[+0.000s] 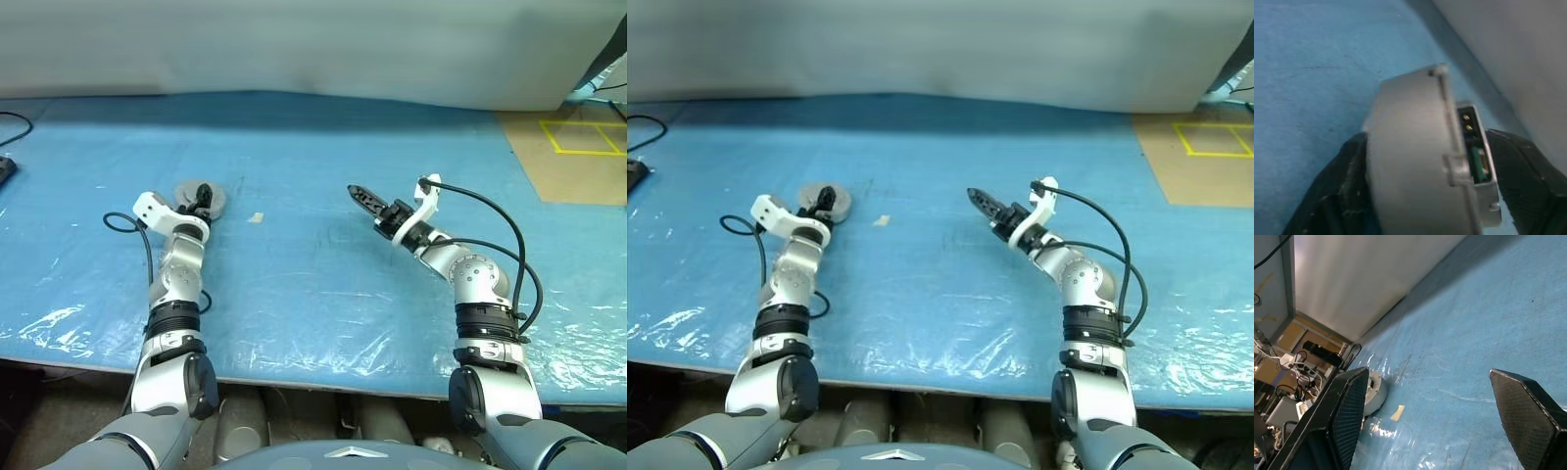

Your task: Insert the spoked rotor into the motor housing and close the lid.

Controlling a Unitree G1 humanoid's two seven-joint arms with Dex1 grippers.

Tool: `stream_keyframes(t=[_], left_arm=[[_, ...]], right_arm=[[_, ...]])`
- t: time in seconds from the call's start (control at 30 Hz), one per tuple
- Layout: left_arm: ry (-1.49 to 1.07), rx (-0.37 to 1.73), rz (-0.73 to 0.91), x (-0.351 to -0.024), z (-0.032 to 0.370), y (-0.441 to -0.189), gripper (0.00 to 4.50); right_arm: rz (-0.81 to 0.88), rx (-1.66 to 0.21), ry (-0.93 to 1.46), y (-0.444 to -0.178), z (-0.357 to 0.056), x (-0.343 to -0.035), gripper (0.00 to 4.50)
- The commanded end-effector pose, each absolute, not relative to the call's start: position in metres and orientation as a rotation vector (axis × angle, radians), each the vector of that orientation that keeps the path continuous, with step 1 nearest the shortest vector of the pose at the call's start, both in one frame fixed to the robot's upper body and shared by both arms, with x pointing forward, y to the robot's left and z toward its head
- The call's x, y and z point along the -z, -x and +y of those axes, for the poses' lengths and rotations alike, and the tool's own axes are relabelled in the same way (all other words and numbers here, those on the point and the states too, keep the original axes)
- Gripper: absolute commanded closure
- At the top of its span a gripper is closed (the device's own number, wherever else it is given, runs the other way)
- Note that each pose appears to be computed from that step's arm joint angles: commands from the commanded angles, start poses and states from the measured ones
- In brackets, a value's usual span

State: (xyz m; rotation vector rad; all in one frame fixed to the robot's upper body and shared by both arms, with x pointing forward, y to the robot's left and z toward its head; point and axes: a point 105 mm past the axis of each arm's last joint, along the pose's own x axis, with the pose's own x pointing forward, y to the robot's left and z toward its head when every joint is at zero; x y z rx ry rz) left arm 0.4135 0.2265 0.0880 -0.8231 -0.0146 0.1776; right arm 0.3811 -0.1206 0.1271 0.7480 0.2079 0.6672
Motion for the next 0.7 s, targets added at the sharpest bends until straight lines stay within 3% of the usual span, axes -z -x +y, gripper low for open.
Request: stream_keyframes(t=[0.03,0.27,0.47,0.57,0.7], left_arm=[[0.739,-0.234,-0.084,-0.106,0.242,-0.414,0.01],[0.601,-0.436,-0.183,-0.114,0.300,-0.392,0.01],[0.473,-0.461,-0.254,-0.129,0.314,-0.382,0.01],[0.333,-0.178,-0.345,-0.159,0.270,-0.391,0.01],[0.151,0.151,-0.367,-0.168,0.211,-0.391,0.01]], right_arm=[[0.178,-0.686,-0.742,-0.383,-0.120,-0.135,0.37],[0.215,-0.682,-0.724,-0.386,-0.121,-0.128,0.37],[0.179,-0.694,-0.675,-0.388,-0.121,-0.132,0.37],[-0.012,-0.696,-0.465,-0.388,-0.124,-0.147,0.37],[-0.112,-0.699,-0.326,-0.384,-0.132,-0.148,0.37]])
